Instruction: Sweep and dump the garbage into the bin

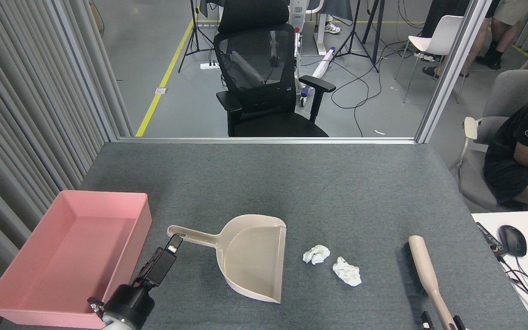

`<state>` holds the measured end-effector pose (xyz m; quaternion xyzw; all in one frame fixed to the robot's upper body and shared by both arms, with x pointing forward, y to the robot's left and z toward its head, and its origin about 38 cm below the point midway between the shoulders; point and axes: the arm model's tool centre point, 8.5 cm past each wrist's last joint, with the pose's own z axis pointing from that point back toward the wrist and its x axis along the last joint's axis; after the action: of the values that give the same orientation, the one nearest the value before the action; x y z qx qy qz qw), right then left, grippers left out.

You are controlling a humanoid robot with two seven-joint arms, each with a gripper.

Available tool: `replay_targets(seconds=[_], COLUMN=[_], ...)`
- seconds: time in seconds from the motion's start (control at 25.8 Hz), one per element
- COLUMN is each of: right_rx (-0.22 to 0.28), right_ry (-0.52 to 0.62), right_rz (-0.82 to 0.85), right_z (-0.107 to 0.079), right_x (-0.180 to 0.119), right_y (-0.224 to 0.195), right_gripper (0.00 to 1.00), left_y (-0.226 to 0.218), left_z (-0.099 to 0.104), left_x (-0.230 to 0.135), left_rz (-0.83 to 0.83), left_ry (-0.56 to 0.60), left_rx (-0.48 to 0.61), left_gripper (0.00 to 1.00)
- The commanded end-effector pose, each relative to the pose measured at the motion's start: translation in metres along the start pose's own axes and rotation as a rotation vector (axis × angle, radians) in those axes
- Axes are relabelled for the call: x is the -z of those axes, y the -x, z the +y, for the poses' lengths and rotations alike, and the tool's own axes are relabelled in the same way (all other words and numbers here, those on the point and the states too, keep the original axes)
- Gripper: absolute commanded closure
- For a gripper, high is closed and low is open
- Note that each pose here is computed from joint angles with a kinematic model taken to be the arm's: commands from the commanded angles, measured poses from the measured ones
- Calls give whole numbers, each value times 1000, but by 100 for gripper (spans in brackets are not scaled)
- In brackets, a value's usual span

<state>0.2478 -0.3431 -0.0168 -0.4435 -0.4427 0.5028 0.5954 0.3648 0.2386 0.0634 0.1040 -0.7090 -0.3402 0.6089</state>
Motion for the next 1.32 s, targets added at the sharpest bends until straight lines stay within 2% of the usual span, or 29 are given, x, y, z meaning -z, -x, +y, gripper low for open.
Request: replay_targets(seconds=[0.0, 0.43, 0.5, 0.7, 0.85, 1.16, 1.28], right_rx=[1, 2, 2, 2, 3, 4, 4], right_ry=[-14, -13, -16, -4, -2, -4, -5], right_rz=[5, 5, 5, 5, 7, 6, 8], right_z=[4, 5, 6, 5, 5, 6, 7], right_x=[0, 2, 1, 1, 1, 0, 0], right_y=[2, 2, 3, 3, 2, 2, 3], right_gripper=[32, 32, 36, 37, 42, 43, 51], left_y=[-1, 0, -1, -1, -1, -4, -4], left_z=[1, 1, 1, 1, 2, 4, 3], left_x=[1, 0, 0, 0, 1, 1, 1], left_rz=[-2, -1, -2, -2, -3, -12, -10], left_ry=[-3, -3, -4, -4, -5, -10, -9], left_rx=[2, 1, 2, 2, 2, 7, 6], left_gripper=[1, 1, 1, 1, 1, 1, 1])
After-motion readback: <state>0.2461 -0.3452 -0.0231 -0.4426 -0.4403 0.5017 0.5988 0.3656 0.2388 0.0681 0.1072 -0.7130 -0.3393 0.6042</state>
